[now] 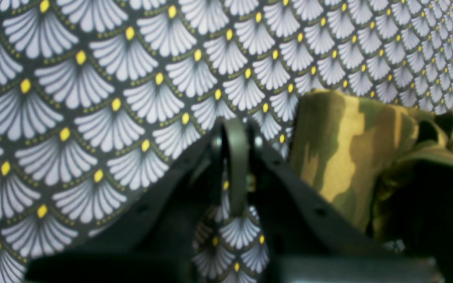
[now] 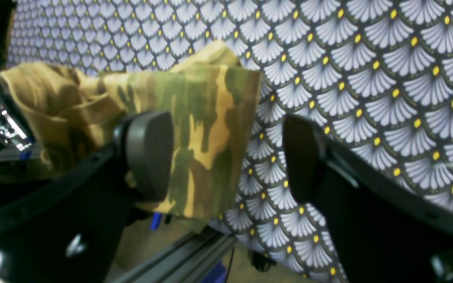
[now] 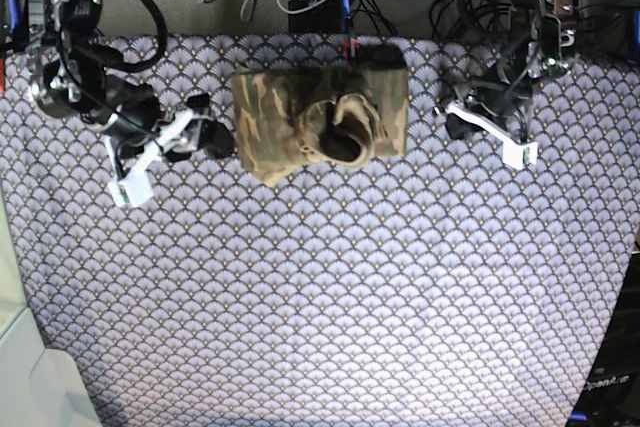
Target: Fold the T-shirt properly
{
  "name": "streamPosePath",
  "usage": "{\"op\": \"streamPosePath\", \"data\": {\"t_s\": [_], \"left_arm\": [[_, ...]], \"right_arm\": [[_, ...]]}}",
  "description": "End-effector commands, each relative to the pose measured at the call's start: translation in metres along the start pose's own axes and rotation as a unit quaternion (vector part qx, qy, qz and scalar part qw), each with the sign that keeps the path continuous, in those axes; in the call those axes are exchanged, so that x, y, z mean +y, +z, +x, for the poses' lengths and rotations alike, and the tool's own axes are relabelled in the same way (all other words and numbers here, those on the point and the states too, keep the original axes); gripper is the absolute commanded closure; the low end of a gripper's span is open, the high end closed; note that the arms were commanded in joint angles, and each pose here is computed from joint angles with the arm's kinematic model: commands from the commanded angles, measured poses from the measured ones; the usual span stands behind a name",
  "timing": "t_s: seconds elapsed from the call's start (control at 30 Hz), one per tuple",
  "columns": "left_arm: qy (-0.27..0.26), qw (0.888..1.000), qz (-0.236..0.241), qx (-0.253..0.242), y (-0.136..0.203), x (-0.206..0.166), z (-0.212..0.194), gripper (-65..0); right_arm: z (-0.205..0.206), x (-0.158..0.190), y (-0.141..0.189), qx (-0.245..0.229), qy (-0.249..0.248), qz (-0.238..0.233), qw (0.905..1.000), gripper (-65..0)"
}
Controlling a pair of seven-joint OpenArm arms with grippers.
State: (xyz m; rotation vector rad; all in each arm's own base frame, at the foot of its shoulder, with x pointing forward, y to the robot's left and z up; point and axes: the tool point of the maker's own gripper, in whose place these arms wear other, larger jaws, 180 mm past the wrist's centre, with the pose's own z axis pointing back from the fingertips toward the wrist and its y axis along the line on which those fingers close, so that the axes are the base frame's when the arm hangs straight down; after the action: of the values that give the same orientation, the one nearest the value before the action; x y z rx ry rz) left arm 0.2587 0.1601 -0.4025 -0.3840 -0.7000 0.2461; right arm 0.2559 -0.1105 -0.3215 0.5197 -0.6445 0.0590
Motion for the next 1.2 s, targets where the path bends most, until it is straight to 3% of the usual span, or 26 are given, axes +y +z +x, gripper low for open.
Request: {"op": "streamPosePath", "data": {"t_s": [0.0,1.17], "left_arm": [[-0.005,1.0,-0.004,-0.016,0.003,-0.002,0.011,-0.9],[-0.006,1.0,-0.005,-0.019,0.003,-0.002,0.013,-0.9]], "right_arm": [[0.015,0.006,0.002,-0.025,0.006,0.008,0.9996,-44.3],[0.008,0.029,-0.009,-0.027,-0.018,0.041,0.9986,-44.3]]}}
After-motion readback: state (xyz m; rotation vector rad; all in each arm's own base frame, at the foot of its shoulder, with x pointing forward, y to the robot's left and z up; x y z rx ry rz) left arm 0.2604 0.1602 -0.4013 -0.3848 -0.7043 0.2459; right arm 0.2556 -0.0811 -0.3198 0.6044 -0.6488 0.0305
